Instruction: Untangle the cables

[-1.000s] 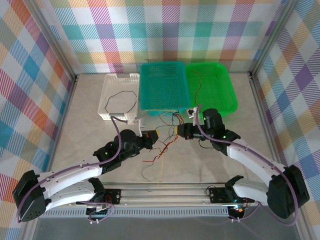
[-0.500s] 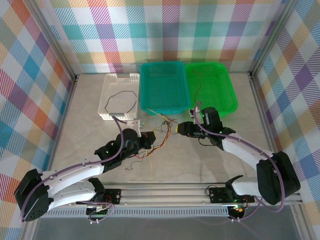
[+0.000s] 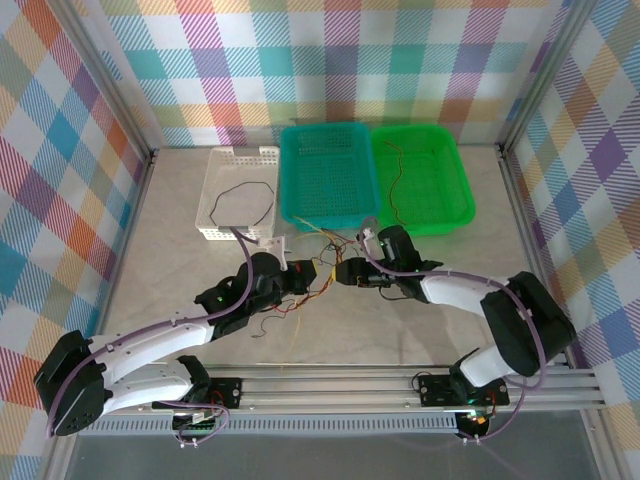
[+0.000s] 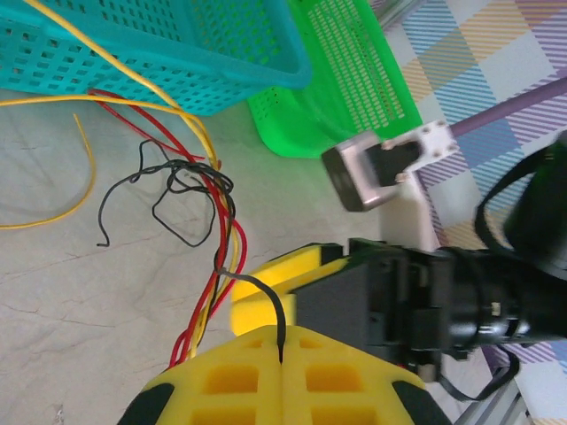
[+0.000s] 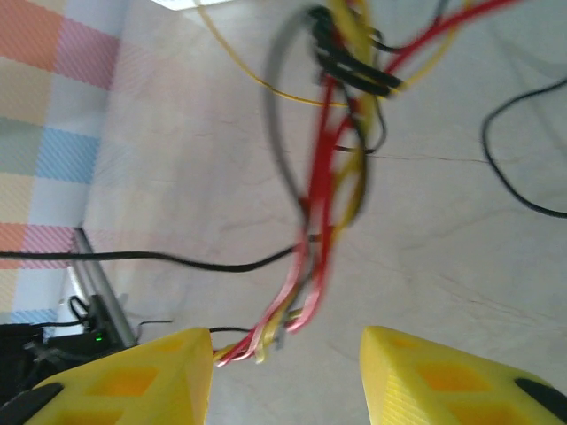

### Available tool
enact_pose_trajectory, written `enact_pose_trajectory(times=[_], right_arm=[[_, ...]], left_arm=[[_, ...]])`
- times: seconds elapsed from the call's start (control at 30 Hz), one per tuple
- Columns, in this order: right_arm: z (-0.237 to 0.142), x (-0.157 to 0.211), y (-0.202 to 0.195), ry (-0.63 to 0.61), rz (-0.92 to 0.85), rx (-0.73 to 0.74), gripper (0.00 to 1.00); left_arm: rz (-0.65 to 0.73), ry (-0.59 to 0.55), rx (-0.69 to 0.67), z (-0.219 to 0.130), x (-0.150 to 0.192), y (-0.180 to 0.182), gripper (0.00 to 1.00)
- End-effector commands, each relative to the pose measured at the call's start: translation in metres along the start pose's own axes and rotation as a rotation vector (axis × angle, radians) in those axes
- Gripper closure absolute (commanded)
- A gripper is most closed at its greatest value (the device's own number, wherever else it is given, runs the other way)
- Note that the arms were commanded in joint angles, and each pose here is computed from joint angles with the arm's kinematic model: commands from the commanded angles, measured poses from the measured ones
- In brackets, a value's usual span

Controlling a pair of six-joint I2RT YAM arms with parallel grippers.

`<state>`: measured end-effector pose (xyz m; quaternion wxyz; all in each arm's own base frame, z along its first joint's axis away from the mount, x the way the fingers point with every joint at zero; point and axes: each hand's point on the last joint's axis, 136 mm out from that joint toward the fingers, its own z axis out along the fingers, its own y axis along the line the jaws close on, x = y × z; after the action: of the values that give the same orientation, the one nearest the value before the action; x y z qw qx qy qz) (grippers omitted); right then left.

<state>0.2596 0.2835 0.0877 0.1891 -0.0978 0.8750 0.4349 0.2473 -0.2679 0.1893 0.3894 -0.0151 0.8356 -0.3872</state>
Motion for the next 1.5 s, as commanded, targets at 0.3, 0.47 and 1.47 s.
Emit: enact_pose_trajectory(times=[0.3, 0.47, 1.47], right_arm=[[0.025, -0.012, 0.006, -0.081, -0.057, -0.056, 0.69], [0.031, -0.013, 0.009, -0.101, -0.065, -0.087, 0.66], [-0.043, 0.028, -0.149, 0.012, 0.259, 0.485, 1.0]], left_arm=[[-0.049, -0.028, 0.041, 0.004, -0.01, -0.01, 1.0], [-0.061, -0.023, 0.043, 0.005, -0.007, -0.008, 1.0], [0.023, -0.254, -0.241, -0.104, -0.11, 0.025, 1.0]])
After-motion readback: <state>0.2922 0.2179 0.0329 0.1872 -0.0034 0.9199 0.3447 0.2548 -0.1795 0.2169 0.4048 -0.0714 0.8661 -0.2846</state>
